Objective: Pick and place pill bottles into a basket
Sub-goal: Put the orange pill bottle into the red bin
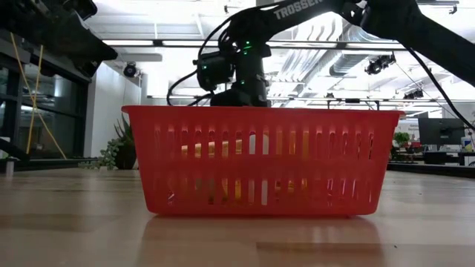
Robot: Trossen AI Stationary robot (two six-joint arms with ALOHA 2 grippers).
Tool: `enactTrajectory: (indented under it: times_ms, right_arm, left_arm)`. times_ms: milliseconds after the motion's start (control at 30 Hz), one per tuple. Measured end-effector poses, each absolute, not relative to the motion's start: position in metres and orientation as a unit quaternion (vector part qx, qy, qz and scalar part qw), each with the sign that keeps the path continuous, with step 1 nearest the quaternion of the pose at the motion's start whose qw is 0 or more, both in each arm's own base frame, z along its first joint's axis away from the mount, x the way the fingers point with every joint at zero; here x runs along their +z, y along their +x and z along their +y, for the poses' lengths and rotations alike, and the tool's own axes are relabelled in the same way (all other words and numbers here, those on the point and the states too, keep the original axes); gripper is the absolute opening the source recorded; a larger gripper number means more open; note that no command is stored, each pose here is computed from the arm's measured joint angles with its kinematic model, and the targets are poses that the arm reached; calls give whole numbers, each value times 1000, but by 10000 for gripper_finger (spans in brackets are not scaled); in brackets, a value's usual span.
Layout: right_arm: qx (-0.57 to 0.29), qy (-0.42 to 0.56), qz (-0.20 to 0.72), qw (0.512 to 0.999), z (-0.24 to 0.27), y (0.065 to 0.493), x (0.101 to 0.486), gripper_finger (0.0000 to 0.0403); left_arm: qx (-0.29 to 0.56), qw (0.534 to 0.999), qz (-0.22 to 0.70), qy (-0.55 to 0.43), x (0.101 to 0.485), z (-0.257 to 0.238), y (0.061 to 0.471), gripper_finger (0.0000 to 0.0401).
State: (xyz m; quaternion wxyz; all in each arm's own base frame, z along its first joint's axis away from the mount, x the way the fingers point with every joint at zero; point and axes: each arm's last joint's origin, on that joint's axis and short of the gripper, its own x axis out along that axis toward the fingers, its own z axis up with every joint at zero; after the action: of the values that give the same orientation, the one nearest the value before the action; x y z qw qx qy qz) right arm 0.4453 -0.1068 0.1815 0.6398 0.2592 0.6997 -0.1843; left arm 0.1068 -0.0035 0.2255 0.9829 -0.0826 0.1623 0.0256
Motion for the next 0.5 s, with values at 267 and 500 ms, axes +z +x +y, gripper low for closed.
enactTrajectory:
  times_ms: [267,500]
  right_arm:
    - [-182,256,703,639,-106,445,181,339]
    - [-183,254,702,639,-107,445,181,309]
  left_arm:
    - [25,983,162,-83,225,-4,107,60]
    - [25,983,162,-83,226,-4,107,60]
